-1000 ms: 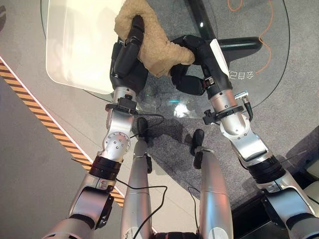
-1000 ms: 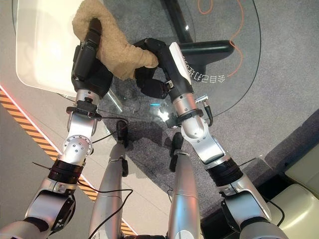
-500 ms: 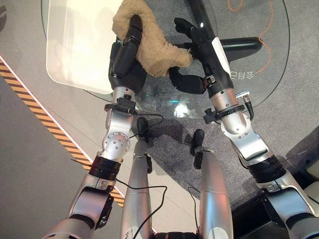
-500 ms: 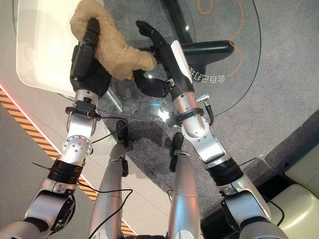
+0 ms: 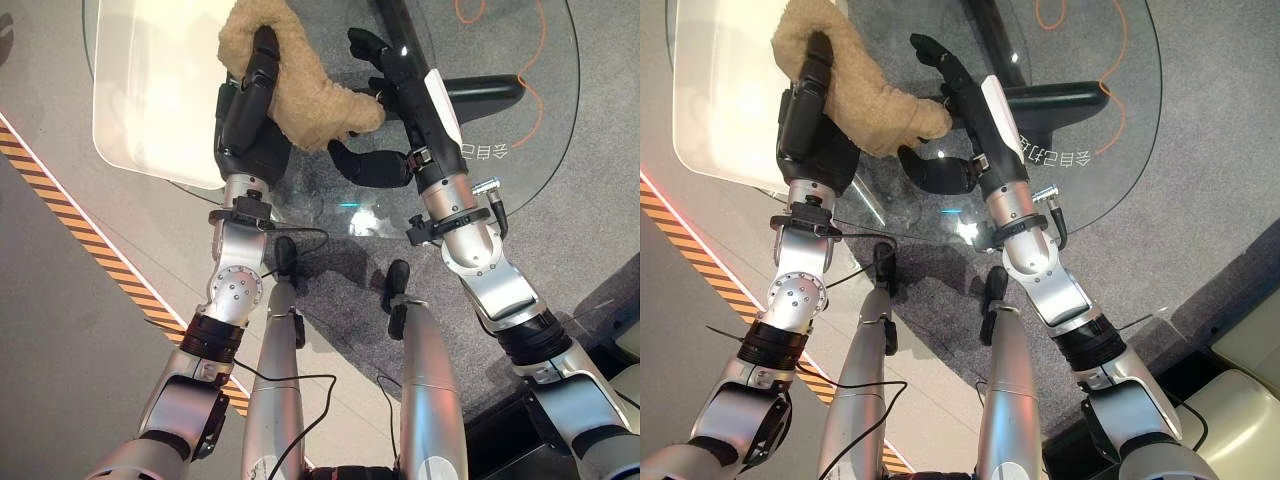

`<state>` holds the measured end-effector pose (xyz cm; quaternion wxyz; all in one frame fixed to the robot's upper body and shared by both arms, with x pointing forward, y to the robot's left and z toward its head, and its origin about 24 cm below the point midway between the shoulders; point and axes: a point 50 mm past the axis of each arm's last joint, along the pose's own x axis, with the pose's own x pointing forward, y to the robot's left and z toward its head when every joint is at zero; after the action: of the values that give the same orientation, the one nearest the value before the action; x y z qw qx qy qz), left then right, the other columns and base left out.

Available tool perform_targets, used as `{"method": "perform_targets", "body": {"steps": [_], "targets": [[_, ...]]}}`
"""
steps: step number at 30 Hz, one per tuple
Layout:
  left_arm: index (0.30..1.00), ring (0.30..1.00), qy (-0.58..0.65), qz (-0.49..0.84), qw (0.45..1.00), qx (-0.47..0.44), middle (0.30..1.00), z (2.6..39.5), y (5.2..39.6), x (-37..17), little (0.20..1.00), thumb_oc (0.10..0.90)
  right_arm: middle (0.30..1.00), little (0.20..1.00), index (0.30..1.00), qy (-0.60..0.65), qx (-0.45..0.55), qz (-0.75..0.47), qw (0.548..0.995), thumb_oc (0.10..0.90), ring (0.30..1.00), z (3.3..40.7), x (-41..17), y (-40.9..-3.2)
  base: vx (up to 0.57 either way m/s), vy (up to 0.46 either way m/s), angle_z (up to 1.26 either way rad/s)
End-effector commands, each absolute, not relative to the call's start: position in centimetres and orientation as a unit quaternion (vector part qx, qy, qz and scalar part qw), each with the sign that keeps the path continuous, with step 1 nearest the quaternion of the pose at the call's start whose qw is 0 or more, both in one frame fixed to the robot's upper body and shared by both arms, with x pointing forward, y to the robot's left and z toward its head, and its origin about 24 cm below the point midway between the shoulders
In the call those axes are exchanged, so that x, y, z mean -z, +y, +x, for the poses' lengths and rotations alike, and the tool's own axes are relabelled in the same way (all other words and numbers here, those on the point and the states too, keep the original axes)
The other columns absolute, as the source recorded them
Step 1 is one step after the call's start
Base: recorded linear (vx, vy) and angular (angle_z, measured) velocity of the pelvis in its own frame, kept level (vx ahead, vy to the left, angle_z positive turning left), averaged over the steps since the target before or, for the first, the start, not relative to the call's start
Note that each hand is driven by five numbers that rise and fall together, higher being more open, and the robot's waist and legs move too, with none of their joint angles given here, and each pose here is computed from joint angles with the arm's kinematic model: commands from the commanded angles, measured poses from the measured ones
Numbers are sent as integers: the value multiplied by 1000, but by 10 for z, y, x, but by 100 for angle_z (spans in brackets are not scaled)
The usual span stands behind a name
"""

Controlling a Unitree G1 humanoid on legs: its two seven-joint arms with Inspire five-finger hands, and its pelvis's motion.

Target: Wipe the table with a cloth and put it in the basket.

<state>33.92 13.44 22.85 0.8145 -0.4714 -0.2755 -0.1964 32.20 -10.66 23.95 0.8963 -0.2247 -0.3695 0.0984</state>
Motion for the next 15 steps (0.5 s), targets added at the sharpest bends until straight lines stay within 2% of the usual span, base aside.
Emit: {"method": "perform_targets", "body": {"steps": [1, 8, 15], "targets": [[300, 300, -417, -439, 754, 255, 300, 314, 128, -286, 200, 100, 900, 900, 900, -568, -98, -142, 805, 800, 900, 277, -318, -90, 0, 0, 0], [300, 300, -459, -442, 741, 213, 300, 311, 143, -290, 200, 100, 900, 900, 900, -564, -71, -141, 811, 800, 900, 282, -317, -98, 0, 0, 0], [300, 300, -503, -431, 734, 151, 300, 308, 163, -293, 200, 100, 900, 900, 900, -558, 0, -143, 817, 800, 900, 288, -314, -114, 0, 0, 0]]}}
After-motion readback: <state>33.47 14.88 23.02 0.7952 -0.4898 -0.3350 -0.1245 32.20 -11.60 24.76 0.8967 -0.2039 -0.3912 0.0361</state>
